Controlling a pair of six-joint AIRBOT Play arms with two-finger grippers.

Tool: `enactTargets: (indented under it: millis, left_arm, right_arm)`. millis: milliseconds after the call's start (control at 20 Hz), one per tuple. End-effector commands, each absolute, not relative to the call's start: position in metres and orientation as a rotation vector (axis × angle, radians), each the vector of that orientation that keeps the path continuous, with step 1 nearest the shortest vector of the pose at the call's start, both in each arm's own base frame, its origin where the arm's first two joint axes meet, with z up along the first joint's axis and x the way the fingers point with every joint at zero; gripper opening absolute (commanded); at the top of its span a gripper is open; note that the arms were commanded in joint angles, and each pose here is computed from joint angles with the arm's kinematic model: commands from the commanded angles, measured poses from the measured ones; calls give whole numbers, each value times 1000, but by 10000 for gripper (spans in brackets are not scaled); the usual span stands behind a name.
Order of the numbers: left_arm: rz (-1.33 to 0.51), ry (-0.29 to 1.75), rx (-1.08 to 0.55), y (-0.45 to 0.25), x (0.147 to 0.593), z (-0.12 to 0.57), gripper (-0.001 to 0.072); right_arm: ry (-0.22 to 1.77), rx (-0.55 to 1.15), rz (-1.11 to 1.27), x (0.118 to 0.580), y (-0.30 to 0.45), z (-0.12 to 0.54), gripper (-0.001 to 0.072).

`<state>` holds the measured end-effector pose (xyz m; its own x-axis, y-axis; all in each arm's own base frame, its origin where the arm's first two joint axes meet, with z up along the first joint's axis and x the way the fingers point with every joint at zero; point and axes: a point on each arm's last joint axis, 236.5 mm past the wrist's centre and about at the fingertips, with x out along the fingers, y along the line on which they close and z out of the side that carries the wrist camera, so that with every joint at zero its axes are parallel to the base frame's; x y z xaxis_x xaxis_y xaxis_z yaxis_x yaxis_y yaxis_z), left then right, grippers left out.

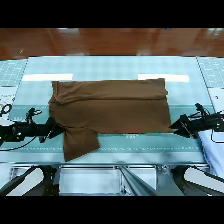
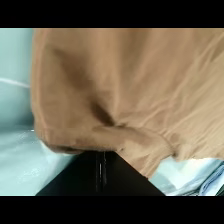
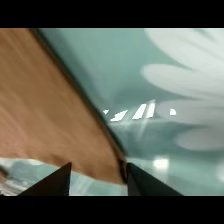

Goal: Fold the shirts.

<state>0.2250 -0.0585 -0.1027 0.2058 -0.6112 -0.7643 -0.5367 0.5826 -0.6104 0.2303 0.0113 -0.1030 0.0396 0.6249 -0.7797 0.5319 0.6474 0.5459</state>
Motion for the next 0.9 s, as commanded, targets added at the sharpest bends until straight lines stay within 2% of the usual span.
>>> enactTargets:
  millis: [0, 50, 100, 150, 250, 400, 650, 850]
  left_arm:
    - [-67, 1416, -1068, -59, 232, -100, 22]
    - [-66, 1414, -1067, -59, 232, -100, 22]
    - [-71, 1412, -1061, -59, 232, -100, 22]
    - [-71, 1410, -1061, -58, 233, -100, 22]
    - [-110, 1396, -1026, -57, 239, -92, 22]
    - [-133, 1320, -993, -39, 267, -66, 21]
    - [-148, 1128, -845, -15, 336, -14, 21]
    - [-181, 1075, -766, -26, 387, -3, 21]
  right_arm:
    - [1494, 1076, 149, 268, 29, -106, 402]
    - [1479, 1086, 183, 273, 37, -103, 380]
    - [1468, 1074, 229, 277, 45, -100, 266]
    - [1461, 1041, 287, 277, 53, -97, 60]
    - [1462, 998, 358, 276, 59, -89, 40]
    - [1465, 899, 330, 284, 41, -81, 40]
    - [1303, 884, 305, 345, 19, -39, 40]
    - [1223, 915, 306, 383, 9, -23, 40]
